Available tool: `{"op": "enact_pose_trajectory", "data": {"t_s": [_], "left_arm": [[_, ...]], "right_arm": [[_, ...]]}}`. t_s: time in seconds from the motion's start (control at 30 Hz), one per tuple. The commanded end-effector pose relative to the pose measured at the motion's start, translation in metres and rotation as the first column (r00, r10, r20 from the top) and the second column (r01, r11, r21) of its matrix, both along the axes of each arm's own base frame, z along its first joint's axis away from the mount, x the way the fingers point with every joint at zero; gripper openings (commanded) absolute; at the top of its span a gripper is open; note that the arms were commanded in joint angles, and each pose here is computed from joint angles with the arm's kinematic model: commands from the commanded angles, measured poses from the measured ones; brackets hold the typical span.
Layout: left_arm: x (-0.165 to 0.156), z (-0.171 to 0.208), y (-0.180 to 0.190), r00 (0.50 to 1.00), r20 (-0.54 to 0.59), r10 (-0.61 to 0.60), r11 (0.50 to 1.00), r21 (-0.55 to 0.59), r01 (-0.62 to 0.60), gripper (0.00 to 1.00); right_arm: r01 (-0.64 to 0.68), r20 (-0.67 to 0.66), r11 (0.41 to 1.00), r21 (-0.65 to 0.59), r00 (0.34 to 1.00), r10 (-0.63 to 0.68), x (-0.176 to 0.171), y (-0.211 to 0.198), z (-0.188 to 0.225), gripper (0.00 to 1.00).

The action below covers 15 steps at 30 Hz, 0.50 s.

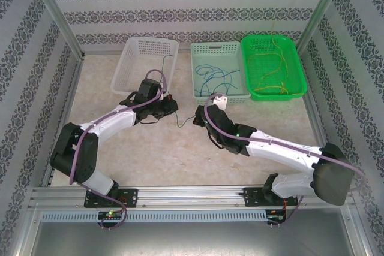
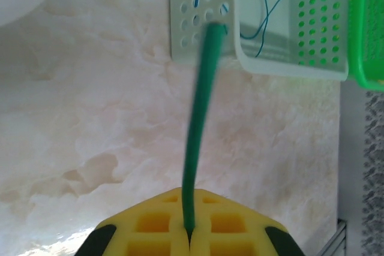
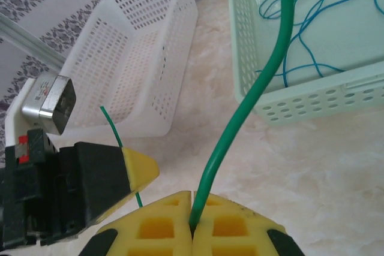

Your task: Untangle the cables

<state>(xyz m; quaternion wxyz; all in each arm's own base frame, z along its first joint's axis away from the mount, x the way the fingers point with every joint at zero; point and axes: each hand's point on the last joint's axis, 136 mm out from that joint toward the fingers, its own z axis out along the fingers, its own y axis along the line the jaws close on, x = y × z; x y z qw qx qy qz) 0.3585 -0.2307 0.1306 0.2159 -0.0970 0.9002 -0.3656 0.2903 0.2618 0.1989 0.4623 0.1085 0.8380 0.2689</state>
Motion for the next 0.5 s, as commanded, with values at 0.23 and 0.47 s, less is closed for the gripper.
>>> {"op": "enact_pose_trajectory", "data": {"t_s": [0.23,0.47], "left_arm": [[0.021,0.034,0.011,0.949,0.051,0.310,0.919,-0.273,-0.285,0.00],[0.028,0.068,0.033,0.882,0.091,0.462,0.841,-0.360,-0.403,0.00]], "right_arm": [[0.148,0.136,0.976,0.162,0.976,-0.171,-0.008,-0.046,0.006,0.00],[0.144,0.164,0.962,0.232,0.969,-0.184,-0.016,-0.046,0.004,0.00]]}}
